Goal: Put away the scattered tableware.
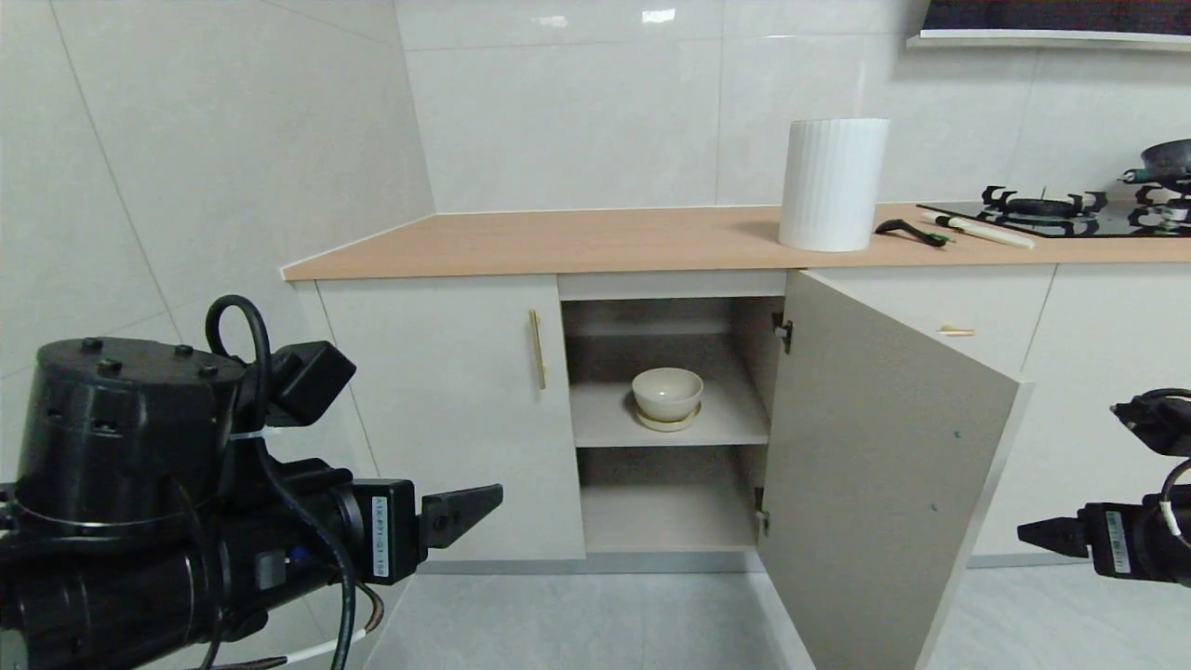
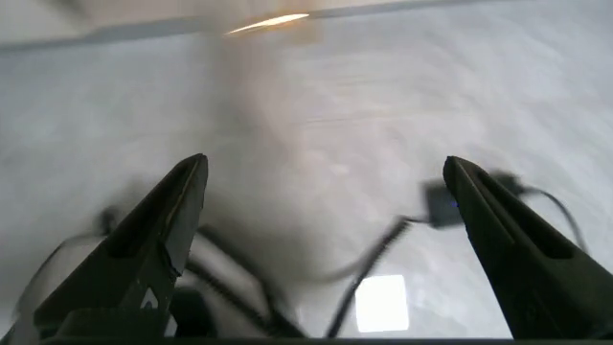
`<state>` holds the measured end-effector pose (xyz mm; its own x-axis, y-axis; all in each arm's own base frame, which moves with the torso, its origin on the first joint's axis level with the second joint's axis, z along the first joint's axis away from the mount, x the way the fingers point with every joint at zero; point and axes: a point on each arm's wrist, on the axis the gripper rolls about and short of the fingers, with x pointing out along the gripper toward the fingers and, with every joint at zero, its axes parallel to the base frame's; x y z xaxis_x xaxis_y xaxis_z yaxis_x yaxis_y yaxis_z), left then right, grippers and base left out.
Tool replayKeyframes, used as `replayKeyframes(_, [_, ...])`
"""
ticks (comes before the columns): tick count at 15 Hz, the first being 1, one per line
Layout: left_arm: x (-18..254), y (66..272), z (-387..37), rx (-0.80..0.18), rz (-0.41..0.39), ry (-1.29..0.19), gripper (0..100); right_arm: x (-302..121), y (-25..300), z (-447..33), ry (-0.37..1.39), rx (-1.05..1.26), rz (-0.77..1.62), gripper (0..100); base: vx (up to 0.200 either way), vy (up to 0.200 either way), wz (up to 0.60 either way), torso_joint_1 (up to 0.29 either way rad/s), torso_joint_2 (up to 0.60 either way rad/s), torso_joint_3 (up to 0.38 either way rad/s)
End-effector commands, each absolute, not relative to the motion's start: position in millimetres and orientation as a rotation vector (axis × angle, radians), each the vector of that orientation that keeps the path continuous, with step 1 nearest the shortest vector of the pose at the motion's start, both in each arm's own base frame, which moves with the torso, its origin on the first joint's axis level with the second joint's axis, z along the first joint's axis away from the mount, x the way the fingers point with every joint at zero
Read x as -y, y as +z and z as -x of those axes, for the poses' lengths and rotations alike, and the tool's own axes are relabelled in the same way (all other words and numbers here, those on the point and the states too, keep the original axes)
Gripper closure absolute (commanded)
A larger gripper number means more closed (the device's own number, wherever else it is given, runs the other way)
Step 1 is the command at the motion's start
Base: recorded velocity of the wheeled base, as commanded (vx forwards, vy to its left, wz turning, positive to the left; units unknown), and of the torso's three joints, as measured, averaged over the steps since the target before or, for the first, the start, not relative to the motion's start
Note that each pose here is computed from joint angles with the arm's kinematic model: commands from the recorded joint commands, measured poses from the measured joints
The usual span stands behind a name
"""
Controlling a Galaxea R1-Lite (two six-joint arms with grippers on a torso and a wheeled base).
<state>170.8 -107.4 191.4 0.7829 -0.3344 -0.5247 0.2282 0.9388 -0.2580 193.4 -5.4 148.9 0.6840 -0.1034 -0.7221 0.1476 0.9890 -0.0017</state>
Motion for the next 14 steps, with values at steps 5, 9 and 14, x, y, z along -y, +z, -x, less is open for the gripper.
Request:
replayKeyframes(5, [107.3, 193.0, -171.0, -0.592, 0.189, -0.307, 0, 36.9, 118.5, -237.4, -0.272, -0.848, -0.138, 0, 0.0, 0.0, 0.0, 0.0, 0.0, 0.0])
replayKeyframes(9, [107.2, 196.0, -170.9, -0.579, 0.199, -0.309, 0, 19.6, 99.6, -263.3, -0.296, -0.805, -0.311, 0, 0.0, 0.0, 0.0, 0.0, 0.0, 0.0])
replayKeyframes(14, [108.5, 200.1, -172.8, -0.538, 0.22, -0.32, 0, 12.2, 96.1, -272.2, -0.298, -0.766, -0.343, 0, 0.0, 0.0, 0.0, 0.0, 0.0, 0.0])
